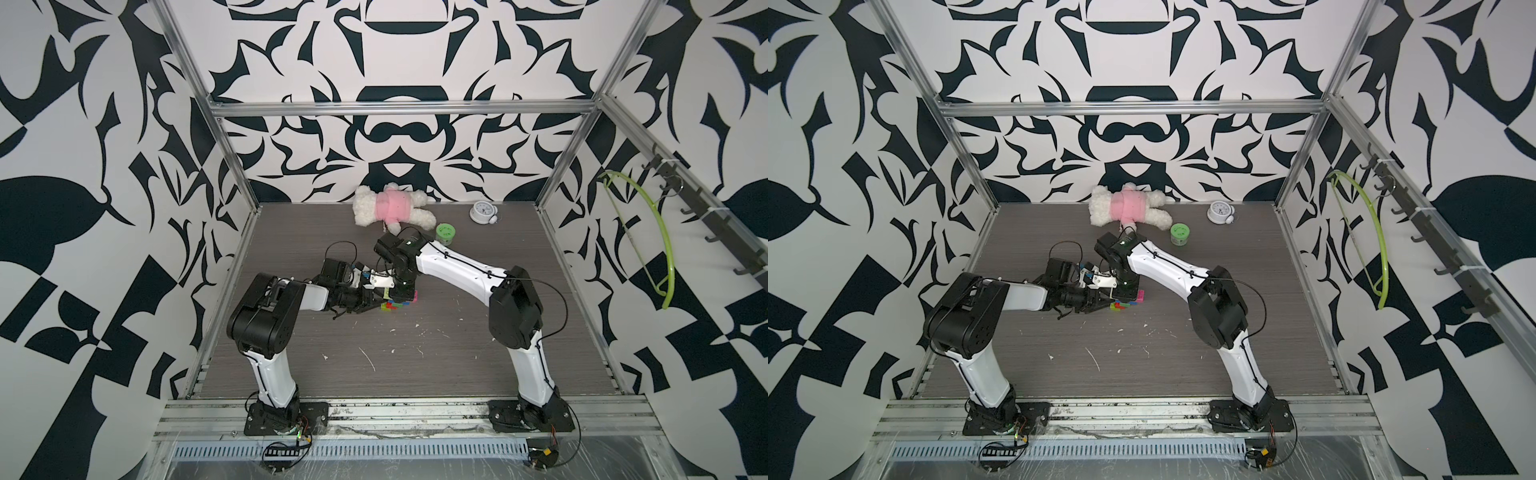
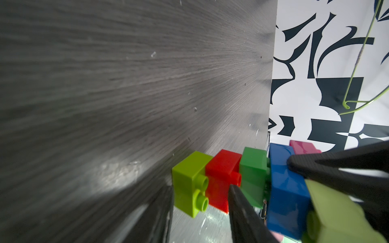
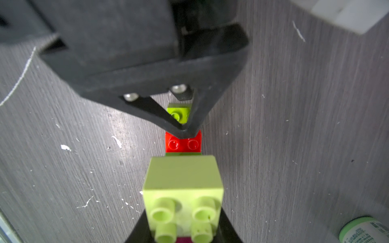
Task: Assemble the letter y with lego
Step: Assemble the lego brick with the lego brick.
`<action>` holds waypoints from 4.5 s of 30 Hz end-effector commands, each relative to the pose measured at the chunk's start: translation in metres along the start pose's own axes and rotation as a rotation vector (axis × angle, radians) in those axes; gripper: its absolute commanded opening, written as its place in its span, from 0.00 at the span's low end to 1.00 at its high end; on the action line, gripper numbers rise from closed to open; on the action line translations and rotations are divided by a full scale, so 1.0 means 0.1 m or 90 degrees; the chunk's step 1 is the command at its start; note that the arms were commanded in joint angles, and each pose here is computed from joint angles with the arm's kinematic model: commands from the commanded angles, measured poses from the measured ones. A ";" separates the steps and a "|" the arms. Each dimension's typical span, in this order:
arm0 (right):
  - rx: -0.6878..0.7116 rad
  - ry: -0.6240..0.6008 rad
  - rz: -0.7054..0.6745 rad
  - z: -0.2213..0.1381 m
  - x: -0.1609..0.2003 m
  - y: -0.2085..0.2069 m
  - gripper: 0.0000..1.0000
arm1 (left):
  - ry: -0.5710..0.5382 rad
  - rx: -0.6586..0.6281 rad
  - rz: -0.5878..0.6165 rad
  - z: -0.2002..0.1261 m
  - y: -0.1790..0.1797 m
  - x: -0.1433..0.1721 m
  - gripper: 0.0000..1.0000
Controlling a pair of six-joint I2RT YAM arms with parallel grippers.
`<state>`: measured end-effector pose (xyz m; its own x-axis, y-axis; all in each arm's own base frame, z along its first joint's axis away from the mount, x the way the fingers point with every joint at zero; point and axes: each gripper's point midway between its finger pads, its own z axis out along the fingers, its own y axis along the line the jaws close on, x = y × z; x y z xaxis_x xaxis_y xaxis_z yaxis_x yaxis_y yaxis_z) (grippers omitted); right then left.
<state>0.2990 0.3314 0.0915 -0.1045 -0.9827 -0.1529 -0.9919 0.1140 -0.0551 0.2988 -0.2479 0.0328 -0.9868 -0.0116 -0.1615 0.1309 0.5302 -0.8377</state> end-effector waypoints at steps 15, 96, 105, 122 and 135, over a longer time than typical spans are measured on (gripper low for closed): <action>-0.030 0.043 -0.009 0.25 0.00 0.14 0.12 | 0.038 -0.143 -0.088 0.03 0.60 0.33 0.46; 0.013 0.058 -0.038 0.17 0.03 0.02 0.34 | 0.039 -0.151 -0.089 0.02 0.62 0.34 0.46; 0.029 0.035 -0.039 0.07 -0.01 0.00 0.42 | 0.039 -0.152 -0.088 0.02 0.62 0.33 0.46; 0.057 -0.048 -0.029 -0.33 -0.14 0.02 0.50 | 0.038 -0.152 -0.087 0.02 0.62 0.33 0.46; 0.076 -0.200 0.141 -0.71 -0.10 -0.18 0.48 | 0.036 -0.151 -0.084 0.01 0.60 0.32 0.46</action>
<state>0.3064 0.3329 0.1433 -0.1787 -0.9199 -0.3491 -0.9609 0.2394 -0.1390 0.2982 -0.2473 0.0326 -0.9868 -0.0059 -0.1616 0.1336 0.5332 -0.8354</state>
